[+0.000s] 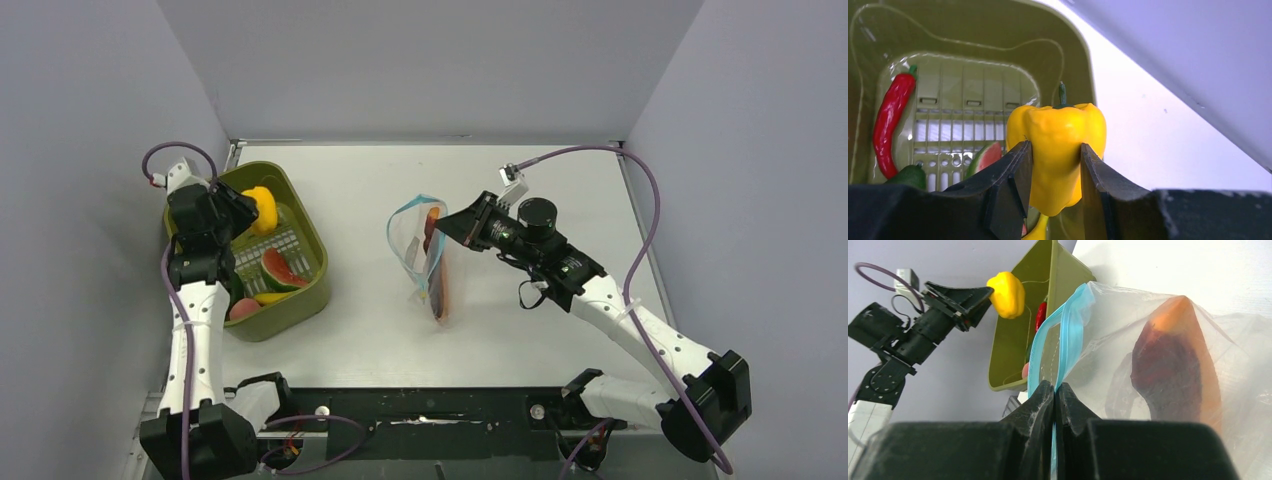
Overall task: Place the food in the zip-top bag and seal the zipper
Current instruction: Pick up the fake vegetable from the bin, then place the fake vegetable in the zipper food storage bag.
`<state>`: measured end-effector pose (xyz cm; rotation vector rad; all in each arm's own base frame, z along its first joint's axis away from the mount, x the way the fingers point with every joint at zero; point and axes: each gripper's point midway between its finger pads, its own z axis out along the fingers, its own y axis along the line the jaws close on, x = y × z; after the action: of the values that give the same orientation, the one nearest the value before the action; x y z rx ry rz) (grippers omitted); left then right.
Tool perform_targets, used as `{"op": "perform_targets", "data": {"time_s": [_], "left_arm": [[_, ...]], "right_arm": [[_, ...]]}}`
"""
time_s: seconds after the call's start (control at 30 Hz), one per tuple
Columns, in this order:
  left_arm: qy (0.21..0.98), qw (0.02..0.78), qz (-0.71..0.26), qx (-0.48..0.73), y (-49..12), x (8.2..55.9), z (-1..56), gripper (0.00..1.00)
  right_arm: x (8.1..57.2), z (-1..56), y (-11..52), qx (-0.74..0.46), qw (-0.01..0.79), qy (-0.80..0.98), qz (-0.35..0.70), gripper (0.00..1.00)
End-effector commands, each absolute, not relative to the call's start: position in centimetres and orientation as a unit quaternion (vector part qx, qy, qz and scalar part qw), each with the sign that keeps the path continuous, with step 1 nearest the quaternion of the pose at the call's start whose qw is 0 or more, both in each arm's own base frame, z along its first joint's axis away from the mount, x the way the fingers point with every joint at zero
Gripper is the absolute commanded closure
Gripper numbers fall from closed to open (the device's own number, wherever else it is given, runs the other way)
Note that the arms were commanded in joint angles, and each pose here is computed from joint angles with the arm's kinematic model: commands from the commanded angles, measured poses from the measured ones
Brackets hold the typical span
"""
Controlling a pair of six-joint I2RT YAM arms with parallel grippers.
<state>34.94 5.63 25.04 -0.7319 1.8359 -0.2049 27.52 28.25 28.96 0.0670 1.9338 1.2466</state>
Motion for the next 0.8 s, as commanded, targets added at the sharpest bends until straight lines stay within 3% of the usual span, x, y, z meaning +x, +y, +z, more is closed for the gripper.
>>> {"op": "perform_targets", "data": {"time_s": [0.0, 0.77], "left_arm": [[0.741, 0.602, -0.126, -0.270, 4.0, 34.7, 31.1, 1.00], [0.656, 0.590, -0.469, -0.053, -12.2, 31.8, 38.7, 1.00]], "right_arm": [[27.8, 31.1, 28.9, 0.016, 0.434, 0.743, 0.509, 1.00], [28.9, 30.5, 30.5, 0.025, 0.426, 0.747, 0.509, 1.00]]}}
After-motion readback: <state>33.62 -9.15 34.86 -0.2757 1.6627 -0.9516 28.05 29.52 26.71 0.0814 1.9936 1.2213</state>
